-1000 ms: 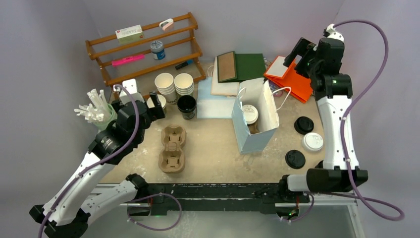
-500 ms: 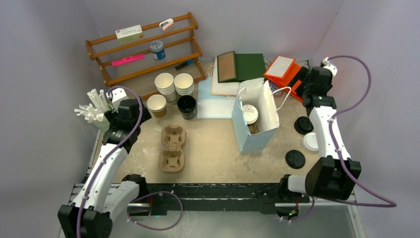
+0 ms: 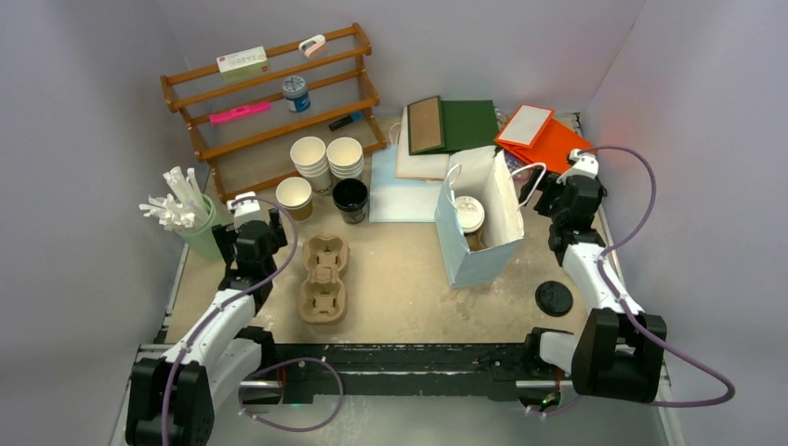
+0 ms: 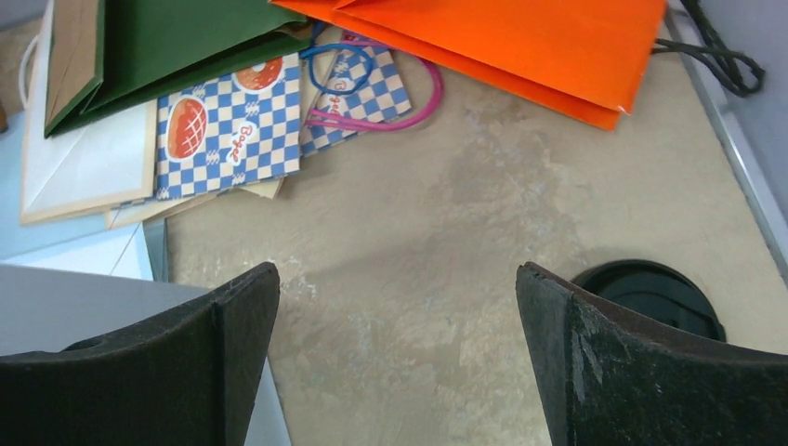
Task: Pack the takeout coffee
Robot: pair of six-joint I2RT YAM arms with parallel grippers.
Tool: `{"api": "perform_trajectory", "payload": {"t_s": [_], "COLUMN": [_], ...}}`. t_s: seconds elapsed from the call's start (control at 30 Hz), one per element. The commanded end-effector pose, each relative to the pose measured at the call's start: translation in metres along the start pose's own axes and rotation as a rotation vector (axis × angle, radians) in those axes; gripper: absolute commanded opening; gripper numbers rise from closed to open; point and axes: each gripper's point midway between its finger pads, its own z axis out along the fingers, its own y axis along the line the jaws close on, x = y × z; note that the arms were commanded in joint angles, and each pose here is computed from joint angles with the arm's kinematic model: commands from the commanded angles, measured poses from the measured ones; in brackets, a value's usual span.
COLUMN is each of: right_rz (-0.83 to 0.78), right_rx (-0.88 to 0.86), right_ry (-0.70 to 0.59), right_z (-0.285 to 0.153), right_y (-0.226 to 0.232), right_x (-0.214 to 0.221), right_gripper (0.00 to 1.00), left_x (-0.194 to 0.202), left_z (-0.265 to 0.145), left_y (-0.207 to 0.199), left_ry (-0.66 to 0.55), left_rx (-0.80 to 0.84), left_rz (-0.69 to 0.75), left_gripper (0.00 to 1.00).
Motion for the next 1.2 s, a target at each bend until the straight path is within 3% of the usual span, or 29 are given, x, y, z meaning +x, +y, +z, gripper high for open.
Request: {"api": "perform_trajectory", "payload": {"t_s": [0.0, 0.53, 1.0, 1.17], "right_rz": [-0.084, -0.137, -0.164, -0.168], "right_rx": [-0.17, -0.161, -0.157, -0.102], "right_ry": [-0.158, -0.254, -0.242, -0.319], "right_z": [0.002, 0.026, 0.049, 0.035], "right_y": [0.026, 0.014, 0.025, 0.017], "right_x": [-0.011, 0.034, 0.054, 0.06], "right_gripper": [0.99, 0.99, 0.99, 0.99], "left_x": [-0.047, -0.03, -0.01, -0.01], "left_z": [0.009, 0.046, 0.065, 0.064], "left_y": [-0.011, -0.081, -0.098, -0.098], "left_ry": [-0.232, -0.336, -0.302, -0.301], "left_rx": [0.052, 0.308, 0.346, 0.347], "left_rz": [0.012, 0.098, 0.149, 0.149], "left_gripper": [1.0, 1.0, 0.99, 1.0]}}
